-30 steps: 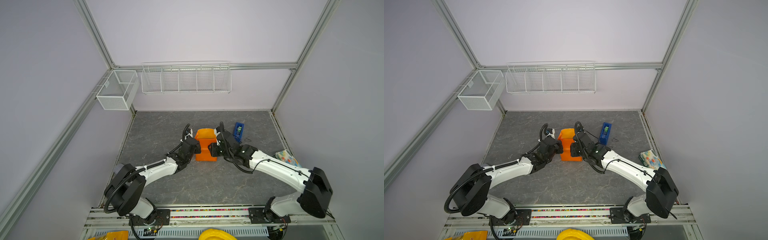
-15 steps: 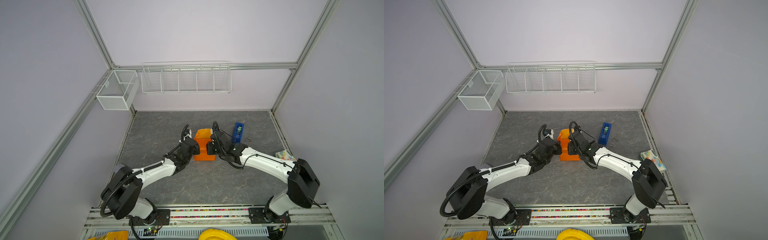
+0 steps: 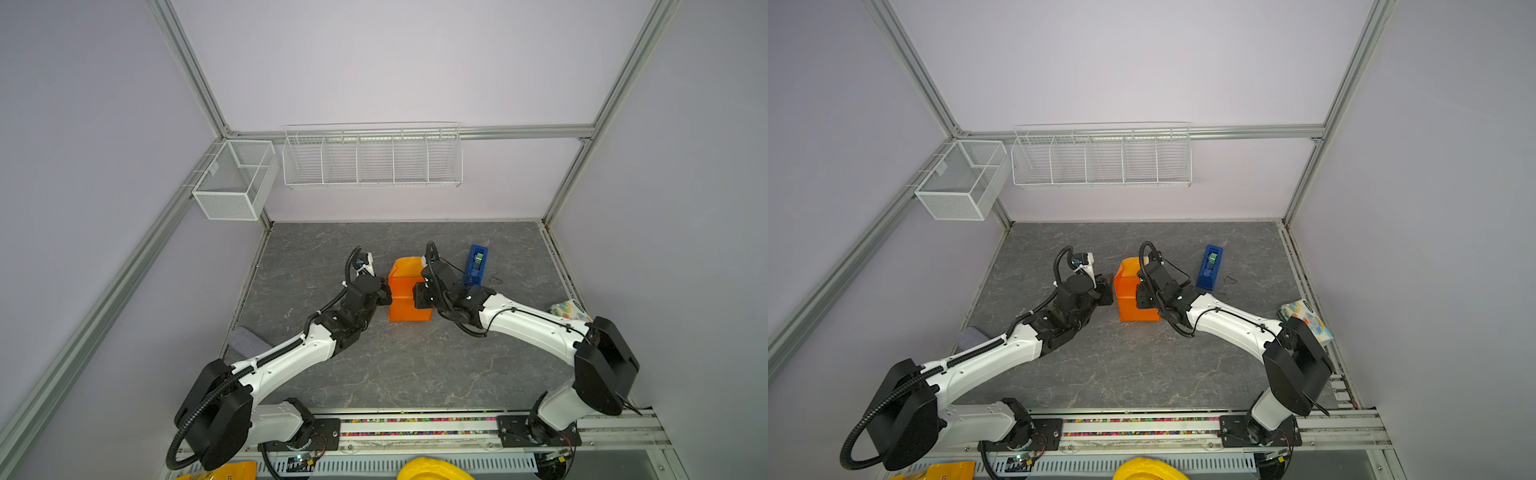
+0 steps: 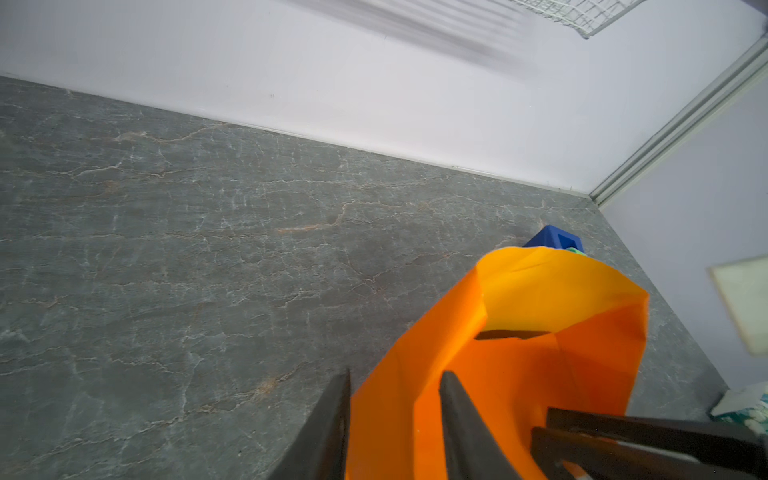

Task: Wrap the gift box in paper

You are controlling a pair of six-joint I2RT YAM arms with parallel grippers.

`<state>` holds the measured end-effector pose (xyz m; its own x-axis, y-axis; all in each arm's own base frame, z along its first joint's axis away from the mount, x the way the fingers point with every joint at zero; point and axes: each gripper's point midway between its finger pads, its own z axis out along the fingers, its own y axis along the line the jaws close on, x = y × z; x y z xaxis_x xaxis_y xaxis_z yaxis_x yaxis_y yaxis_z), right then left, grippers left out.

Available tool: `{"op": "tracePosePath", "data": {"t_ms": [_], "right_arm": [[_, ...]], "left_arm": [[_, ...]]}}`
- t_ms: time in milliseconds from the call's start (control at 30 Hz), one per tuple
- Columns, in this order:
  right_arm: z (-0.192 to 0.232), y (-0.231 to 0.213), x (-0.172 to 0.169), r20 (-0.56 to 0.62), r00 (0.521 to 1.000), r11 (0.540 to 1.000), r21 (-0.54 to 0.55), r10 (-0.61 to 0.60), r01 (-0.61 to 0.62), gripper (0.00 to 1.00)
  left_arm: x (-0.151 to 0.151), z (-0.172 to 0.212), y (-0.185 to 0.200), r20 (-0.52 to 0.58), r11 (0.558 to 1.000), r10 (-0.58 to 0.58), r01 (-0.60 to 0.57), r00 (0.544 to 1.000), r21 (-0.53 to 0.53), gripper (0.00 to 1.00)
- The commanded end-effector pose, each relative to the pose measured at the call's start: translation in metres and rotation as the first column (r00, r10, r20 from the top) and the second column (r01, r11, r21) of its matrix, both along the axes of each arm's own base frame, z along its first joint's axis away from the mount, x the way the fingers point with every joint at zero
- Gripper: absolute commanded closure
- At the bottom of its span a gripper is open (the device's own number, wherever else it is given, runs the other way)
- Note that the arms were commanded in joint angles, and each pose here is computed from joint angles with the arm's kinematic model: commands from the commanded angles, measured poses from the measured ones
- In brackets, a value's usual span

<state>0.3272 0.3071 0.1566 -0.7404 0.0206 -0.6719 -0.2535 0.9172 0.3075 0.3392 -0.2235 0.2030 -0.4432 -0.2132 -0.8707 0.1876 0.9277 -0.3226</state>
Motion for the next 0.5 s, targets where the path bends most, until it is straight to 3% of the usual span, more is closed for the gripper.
{"op": "tracePosePath", "data": {"t_ms": [0,467], "right_arm": [[-0.029,-0.011,-0.007,-0.069,0.998,0.997,-0.080,-0.004,-0.002,0.69],[-0.027,-0.011,-0.008,-0.069,0.998,0.997,-0.077,-0.002,-0.003,0.69]], "left_arm": [[0.002,-0.026,0.007,-0.076,1.000,-0.001,0.001,0.997,0.001,0.64],[0.015,-0.039,-0.023,-0.096,0.989,-0.132,0.124,0.987,-0.083,0.63]]}}
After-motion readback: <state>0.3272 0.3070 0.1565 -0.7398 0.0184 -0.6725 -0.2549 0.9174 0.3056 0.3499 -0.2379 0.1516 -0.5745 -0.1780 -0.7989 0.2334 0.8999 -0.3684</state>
